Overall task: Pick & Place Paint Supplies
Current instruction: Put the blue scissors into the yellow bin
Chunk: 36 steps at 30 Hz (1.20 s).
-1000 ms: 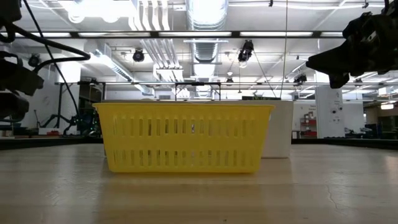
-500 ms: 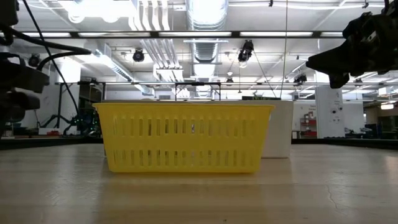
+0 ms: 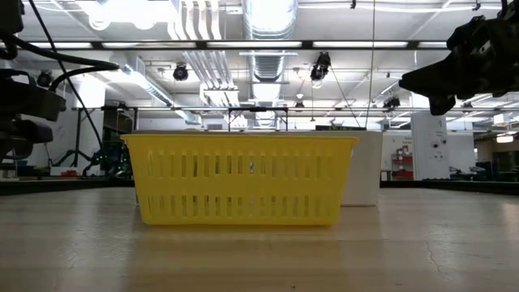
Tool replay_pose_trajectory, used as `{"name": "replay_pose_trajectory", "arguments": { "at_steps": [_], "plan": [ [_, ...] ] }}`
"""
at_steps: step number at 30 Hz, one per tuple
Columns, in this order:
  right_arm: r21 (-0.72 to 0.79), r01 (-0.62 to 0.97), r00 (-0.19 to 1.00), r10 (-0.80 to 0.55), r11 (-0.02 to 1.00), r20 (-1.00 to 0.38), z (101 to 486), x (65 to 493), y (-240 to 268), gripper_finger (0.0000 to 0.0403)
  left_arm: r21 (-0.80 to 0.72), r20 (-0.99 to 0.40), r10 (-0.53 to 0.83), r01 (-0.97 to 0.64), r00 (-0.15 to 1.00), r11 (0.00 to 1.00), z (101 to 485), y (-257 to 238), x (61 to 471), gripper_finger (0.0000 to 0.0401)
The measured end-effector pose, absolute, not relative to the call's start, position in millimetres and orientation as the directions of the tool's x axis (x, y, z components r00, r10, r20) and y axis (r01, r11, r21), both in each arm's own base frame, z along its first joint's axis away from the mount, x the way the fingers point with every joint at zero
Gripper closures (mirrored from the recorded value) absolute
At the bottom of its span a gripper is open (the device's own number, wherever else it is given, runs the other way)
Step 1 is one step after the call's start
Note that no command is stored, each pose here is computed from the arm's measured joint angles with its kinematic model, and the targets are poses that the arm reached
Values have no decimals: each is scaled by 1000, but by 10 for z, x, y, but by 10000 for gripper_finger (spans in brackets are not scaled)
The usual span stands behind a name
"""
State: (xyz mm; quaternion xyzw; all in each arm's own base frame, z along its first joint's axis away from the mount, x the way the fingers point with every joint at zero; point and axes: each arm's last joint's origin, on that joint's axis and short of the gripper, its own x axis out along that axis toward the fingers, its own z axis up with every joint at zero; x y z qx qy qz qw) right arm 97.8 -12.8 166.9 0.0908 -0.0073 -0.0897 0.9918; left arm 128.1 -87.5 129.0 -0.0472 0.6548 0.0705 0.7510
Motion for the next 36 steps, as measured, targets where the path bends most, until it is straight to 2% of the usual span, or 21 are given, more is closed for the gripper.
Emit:
{"name": "replay_pose_trajectory", "arguments": {
  "at_steps": [4, 13, 21, 32, 36],
  "plan": [
    [181, 177, 984, -179, 967, -2, 1669, 978, -128, 325, 23, -990, 46, -168, 134, 986, 1292, -875, 1282, 396],
    [182, 177, 984, -179, 967, -2, 1669, 978, -128, 325, 13, -989, 38, -174, 141, 985, 1326, -888, 1302, 397],
    [182, 176, 984, -179, 967, -2, 1668, 978, -128, 325, -13, -986, 30, -255, 163, 967, 1464, -910, 1339, 398],
    [182, 176, 984, -179, 967, -3, 1668, 978, -128, 325, -84, -973, -10, -311, 230, 947, 1892, -1022, 1502, 398],
    [182, 177, 984, -179, 967, -3, 1668, 978, -128, 325, -108, -964, 2, -400, 266, 910, 2096, -1047, 1565, 398]
  ]
}}
